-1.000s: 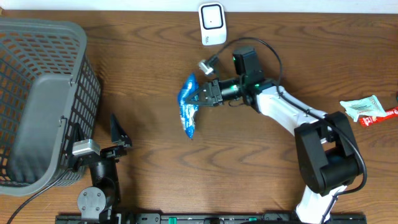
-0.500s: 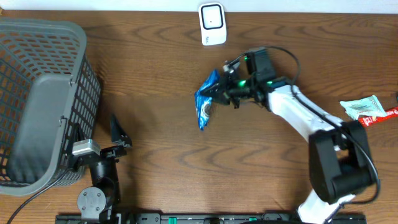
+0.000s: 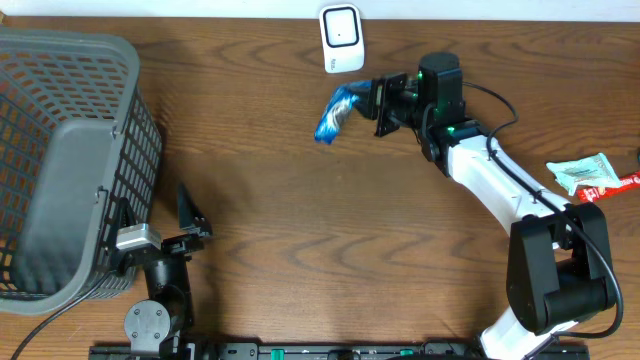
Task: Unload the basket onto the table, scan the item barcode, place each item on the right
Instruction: 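Carry the Oreo pack up and hold it at the scanner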
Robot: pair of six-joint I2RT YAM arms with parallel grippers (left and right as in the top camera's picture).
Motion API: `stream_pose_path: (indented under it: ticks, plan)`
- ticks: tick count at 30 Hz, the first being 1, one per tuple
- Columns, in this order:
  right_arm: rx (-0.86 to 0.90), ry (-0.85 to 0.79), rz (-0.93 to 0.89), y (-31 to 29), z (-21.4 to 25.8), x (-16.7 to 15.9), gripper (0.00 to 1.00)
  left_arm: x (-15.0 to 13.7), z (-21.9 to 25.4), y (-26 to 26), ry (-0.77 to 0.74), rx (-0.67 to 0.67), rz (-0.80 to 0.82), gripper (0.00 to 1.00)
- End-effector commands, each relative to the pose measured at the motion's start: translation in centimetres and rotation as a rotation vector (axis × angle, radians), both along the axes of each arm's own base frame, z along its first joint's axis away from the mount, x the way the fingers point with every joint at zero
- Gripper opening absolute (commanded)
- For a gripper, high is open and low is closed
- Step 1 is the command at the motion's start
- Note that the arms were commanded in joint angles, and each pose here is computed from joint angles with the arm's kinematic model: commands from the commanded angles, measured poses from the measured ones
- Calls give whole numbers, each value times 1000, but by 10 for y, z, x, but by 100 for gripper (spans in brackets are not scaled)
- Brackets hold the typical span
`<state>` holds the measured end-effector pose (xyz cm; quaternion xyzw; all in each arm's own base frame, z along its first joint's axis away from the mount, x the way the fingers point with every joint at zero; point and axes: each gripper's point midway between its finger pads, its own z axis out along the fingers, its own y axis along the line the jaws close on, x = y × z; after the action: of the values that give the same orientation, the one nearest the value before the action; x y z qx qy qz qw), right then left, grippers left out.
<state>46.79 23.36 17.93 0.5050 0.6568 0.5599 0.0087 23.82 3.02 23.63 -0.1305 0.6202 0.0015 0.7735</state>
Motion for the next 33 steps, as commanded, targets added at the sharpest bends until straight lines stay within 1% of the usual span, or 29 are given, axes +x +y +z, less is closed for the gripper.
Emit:
stream_pose_path:
  ticks: [1, 5, 7, 11, 17, 20, 26, 33]
  plan:
    - [-12, -15, -241, -25, 15, 29, 2, -1, 2, 0, -10, -7, -3, 92]
    - [-55, -69, -379, -41, 26, 51, 2, -1, 2, 0, -10, -7, -3, 92]
    - [-64, -88, -419, -44, 30, 64, 1, -1, 2, 0, -10, -7, -3, 92]
    - [-53, -119, -434, -36, 35, 98, 1, -1, 2, 0, -10, -7, -3, 92]
    - [-21, -174, -436, -13, 32, 168, 2, -1, 2, 0, -10, -7, -3, 92]
    - [-41, -152, -453, -10, 27, 191, 1, -1, 2, 0, -10, -7, -3, 92]
    - [-94, -113, -515, -15, 21, 213, 2, -1, 2, 0, -10, -7, -3, 92]
    - [-163, -67, -591, -33, 4, 214, 1, -1, 2, 0, -10, -7, -3, 92]
